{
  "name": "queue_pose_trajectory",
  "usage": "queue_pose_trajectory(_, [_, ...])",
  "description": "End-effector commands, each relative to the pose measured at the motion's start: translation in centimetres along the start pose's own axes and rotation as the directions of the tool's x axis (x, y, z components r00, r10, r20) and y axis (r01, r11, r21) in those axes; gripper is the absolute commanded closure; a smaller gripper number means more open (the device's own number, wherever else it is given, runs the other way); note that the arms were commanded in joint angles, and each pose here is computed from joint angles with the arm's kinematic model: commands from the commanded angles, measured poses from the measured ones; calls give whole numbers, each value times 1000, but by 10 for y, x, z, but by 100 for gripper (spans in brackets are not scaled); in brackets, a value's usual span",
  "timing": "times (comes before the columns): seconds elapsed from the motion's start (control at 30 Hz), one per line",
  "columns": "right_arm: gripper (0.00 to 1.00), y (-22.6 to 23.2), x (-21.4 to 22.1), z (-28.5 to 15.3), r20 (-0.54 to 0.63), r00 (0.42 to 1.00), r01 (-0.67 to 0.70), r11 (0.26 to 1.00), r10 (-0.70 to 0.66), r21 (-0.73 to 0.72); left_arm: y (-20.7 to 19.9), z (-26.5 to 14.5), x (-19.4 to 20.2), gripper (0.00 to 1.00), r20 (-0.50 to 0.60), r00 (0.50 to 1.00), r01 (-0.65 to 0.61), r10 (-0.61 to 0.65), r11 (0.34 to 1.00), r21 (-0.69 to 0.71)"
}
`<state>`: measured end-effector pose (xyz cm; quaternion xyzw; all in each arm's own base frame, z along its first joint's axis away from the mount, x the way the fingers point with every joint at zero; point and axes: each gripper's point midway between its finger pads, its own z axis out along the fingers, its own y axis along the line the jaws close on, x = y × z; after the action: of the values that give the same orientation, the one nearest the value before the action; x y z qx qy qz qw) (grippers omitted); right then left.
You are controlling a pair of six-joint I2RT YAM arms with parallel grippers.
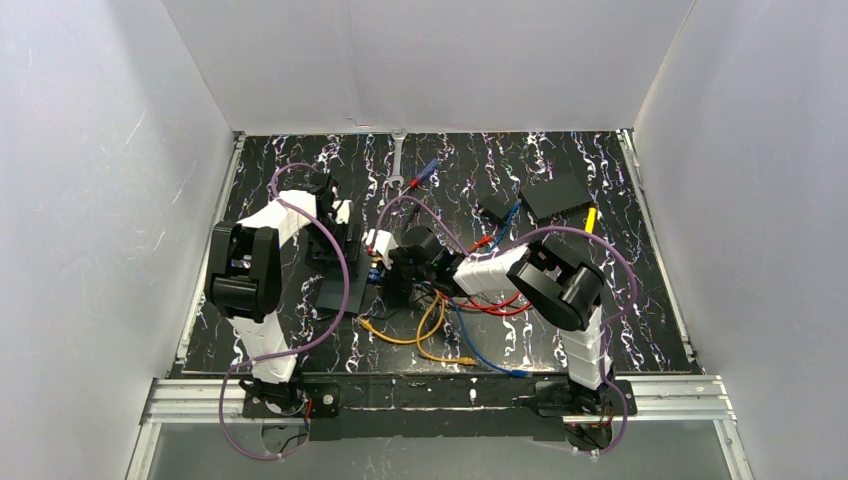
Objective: Insert the plug into the switch port
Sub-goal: Insert the connector into the switch port.
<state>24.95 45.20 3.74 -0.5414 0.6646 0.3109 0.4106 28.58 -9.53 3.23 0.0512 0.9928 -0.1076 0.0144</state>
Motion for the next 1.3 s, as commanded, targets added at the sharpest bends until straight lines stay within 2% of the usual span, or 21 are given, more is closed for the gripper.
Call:
queue_pose_trajectory(0.0, [99, 34, -176, 5, 499, 857, 175, 983, -129, -47, -50, 11, 23, 26, -70, 996, -45, 56, 987, 152])
queue_pose_trajectory(0.13, [99, 35, -170, 4, 475, 870, 170, 985, -132, -37, -40, 8, 20, 26, -50, 997, -57, 62, 994, 93])
queue_pose_trajectory(0.37, [99, 31, -116, -7, 354, 929, 119, 993, -113, 7, -5, 5, 9, 23, -15, 999, -40, 39, 997, -61])
queue_pose_trajectory(0.5, [85, 24, -98, -20, 284, 952, 102, 993, -114, 57, 32, -4, 1, 21, 29, 1000, 1, 6, 978, -210])
queue_pose_trajectory(0.63, [72, 11, -87, -39, 221, 968, 91, 985, -122, 146, 64, -27, -7, 17, 125, 992, 64, -24, 943, -327])
queue_pose_trajectory(0.73, [59, -1, -89, -63, 185, 975, 77, 970, -121, 230, 75, -49, -10, 4, 198, 980, 86, -8, 916, -391])
queue_pose_trajectory(0.8, [53, -13, -85, -78, 145, 983, 61, 951, -109, 304, 76, -63, -11, 2, 251, 968, 100, 4, 910, -402])
queue_pose_trajectory(0.97, [37, -40, -76, -121, 66, 997, 13, 882, -50, 471, 70, -108, -10, 2, 419, 908, 159, 21, 907, -390])
queue_pose_trajectory(1.1, [26, -57, -68, -151, 23, 1000, -27, 814, 16, 580, 53, -144, 0, 2, 583, 813, 202, 5, 936, -289])
queue_pose_trajectory(1.2, [25, -64, -57, -164, -1, 996, -71, 787, 90, 613, 42, -165, 11, 2, 681, 732, 234, -34, 951, -204])
queue_pose_trajectory(1.27, [25, -67, -50, -170, -3, 990, -110, 770, 144, 629, 40, -173, 23, 2, 737, 668, 303, -107, 943, -137])
